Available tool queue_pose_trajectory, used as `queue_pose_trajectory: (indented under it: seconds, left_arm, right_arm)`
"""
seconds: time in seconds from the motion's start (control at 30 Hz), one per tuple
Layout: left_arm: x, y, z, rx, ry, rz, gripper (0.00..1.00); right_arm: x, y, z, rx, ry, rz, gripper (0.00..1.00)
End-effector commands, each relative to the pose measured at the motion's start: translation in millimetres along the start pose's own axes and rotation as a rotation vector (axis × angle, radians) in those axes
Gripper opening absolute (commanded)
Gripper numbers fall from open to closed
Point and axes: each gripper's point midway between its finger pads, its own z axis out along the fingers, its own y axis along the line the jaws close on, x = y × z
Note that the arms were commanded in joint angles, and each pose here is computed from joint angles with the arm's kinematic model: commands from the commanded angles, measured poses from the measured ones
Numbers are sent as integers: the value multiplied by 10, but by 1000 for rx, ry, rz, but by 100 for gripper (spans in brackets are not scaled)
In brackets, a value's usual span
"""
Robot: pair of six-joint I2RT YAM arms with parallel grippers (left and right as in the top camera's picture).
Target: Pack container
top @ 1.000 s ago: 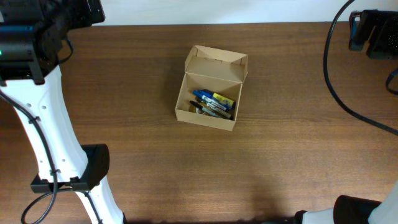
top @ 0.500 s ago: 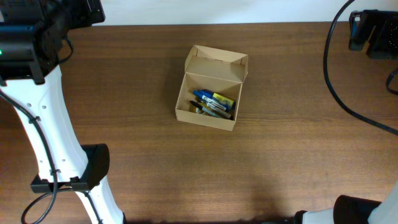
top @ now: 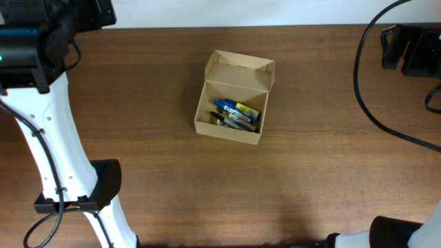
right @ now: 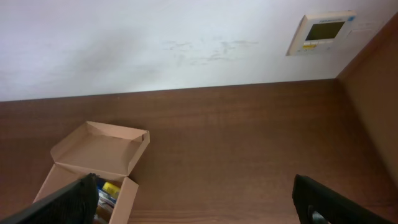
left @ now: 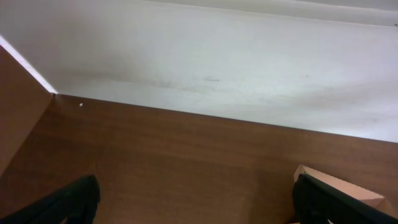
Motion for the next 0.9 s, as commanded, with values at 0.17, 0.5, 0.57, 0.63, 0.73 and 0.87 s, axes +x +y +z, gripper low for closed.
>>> queue_pose_trajectory:
  seconds: [0.17, 0.5, 0.57, 0.63, 0.73, 0.87]
  left_arm:
    - [19, -12, 46, 6, 10, 24, 100]
    - [19, -12, 46, 6, 10, 24, 100]
    - [19, -14, 46, 6, 10, 24, 100]
    - [-34, -18, 46, 8, -12, 21, 100]
    - [-218, -78, 37, 39, -86, 14, 100]
    - [-135, -215, 33, 120, -50, 20, 100]
  right_arm:
    - [3, 26, -9, -16, 0, 9, 99]
    - [3, 26, -9, -16, 0, 9, 99]
    - [3, 26, -9, -16, 0, 9, 99]
    - [-21, 26, -9, -16, -10, 7, 99]
    - [-33, 32, -9, -20, -15, 7, 99]
    - [32, 33, 72, -26, 20, 12, 99]
